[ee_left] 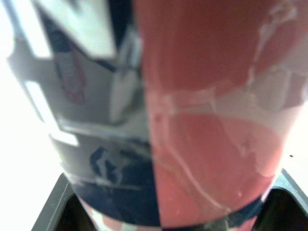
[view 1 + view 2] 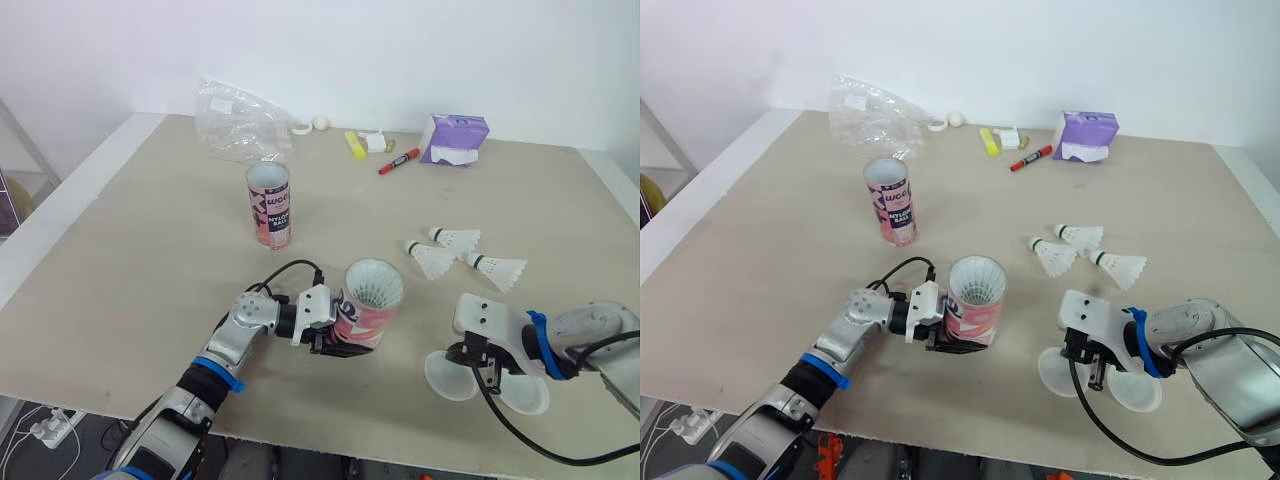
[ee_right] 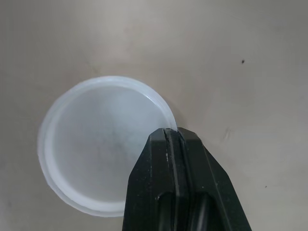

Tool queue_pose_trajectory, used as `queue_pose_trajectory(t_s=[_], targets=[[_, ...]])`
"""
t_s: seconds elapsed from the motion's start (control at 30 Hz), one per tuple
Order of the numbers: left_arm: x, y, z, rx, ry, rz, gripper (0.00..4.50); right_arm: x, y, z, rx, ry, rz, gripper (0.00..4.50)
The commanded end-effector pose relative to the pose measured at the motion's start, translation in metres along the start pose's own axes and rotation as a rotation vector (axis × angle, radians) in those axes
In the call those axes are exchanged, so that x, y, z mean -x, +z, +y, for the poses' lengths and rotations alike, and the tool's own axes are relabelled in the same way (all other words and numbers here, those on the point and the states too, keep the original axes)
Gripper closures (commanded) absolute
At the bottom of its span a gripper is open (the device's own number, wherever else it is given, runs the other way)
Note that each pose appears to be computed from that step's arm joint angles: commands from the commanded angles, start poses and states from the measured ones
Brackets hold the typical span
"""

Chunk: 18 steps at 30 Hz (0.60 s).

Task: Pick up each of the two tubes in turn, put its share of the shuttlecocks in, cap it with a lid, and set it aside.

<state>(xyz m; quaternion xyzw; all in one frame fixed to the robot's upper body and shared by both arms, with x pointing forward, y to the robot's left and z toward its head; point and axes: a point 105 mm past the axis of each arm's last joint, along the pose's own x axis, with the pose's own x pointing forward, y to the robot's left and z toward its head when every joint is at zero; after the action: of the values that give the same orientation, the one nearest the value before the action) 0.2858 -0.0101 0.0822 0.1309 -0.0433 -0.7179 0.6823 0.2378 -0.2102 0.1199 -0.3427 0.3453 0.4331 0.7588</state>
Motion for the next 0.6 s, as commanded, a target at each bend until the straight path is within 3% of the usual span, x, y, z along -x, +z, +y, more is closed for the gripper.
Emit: queue_pose_trajectory(t_s=[0.03, 0.3, 0.43, 0.6], targets=[[0.004, -0.010, 0.002, 0.023, 0.010, 0.047, 1.63, 0.024, 0.034, -0.012, 0.122, -0.061, -0.128, 4.47], [0.004, -0.014, 0.004, 0.029, 0.015, 0.064, 1.63, 0.101, 0.113, -0.034, 0.359, -0.142, -0.427, 4.47], [0.003, -0.015, 0.004, 0.030, 0.017, 0.071, 1.63, 0.115, 0.141, -0.032, 0.431, -0.126, -0.516, 4.47], [0.002, -0.016, 0.004, 0.035, 0.021, 0.073, 1.63, 0.104, 0.162, -0.023, 0.487, -0.060, -0.554, 4.47]])
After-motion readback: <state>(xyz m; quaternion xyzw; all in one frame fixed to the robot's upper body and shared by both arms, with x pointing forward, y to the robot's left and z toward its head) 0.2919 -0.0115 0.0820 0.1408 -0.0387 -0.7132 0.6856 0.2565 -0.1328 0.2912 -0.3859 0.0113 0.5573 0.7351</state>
